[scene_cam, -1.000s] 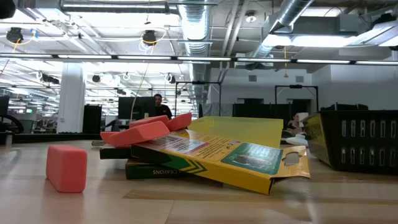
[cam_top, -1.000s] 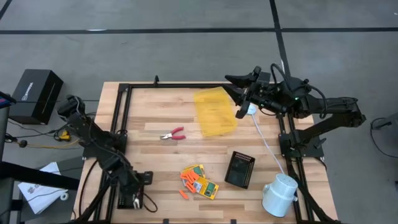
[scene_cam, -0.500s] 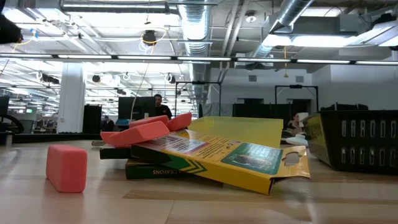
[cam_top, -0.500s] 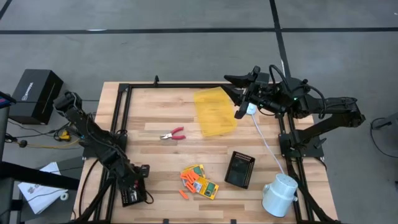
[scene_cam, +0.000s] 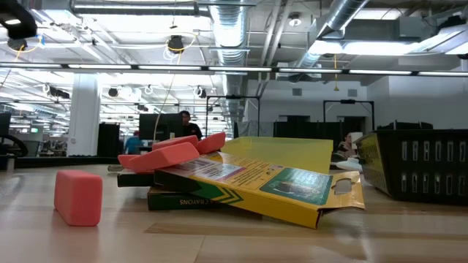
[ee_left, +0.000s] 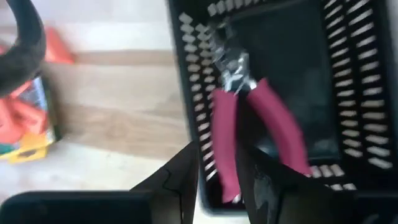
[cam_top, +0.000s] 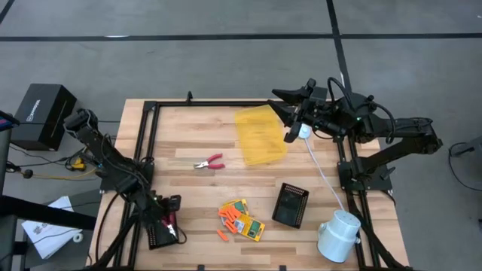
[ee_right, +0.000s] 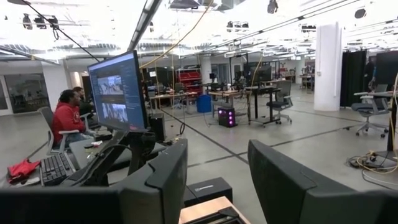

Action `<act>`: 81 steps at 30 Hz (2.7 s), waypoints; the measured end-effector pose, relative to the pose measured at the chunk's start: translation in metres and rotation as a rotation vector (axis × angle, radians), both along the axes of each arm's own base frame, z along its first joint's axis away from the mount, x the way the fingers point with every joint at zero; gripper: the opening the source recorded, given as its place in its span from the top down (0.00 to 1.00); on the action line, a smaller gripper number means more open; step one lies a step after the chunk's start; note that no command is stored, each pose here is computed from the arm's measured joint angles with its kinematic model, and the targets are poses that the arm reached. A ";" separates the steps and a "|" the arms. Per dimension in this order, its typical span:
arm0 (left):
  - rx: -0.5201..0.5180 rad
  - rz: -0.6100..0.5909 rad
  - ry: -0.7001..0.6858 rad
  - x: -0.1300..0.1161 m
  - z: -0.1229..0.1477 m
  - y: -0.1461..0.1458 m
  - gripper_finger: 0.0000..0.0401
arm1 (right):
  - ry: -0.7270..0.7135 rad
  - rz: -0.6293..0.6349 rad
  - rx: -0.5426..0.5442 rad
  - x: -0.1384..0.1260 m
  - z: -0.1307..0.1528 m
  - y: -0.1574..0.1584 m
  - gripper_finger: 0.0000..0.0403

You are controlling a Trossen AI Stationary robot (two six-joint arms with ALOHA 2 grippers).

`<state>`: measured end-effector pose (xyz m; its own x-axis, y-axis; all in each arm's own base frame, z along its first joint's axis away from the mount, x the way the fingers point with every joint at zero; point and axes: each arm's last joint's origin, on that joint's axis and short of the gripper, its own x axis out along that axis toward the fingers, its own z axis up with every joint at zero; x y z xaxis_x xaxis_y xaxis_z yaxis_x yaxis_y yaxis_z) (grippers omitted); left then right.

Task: Pick & Place School Supplies
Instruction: Put the pink puncher into the left black bin

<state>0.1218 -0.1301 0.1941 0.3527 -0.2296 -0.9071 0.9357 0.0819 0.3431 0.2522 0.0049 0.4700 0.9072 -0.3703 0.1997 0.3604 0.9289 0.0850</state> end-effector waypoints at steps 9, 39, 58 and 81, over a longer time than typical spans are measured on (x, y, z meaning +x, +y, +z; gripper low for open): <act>0.042 0.283 -0.124 0.014 0.008 0.017 0.75 | -0.031 -0.006 -0.023 -0.005 0.012 0.000 0.59; -0.281 1.550 0.116 0.110 0.004 0.143 0.41 | -0.097 -0.055 -0.040 -0.017 0.038 -0.002 0.59; -0.305 1.765 0.216 0.117 -0.019 0.168 0.42 | 0.033 -0.065 -0.101 -0.018 0.030 -0.002 0.58; -0.198 1.749 0.258 0.120 -0.040 0.190 0.42 | -0.024 -0.034 -0.051 -0.020 0.033 -0.001 0.59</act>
<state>0.2420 0.0600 0.1543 0.1485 0.1191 -0.9817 -0.2561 0.9635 0.0781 0.2324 0.0036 0.5034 0.8893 -0.3891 0.2403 0.3899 0.9197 0.0464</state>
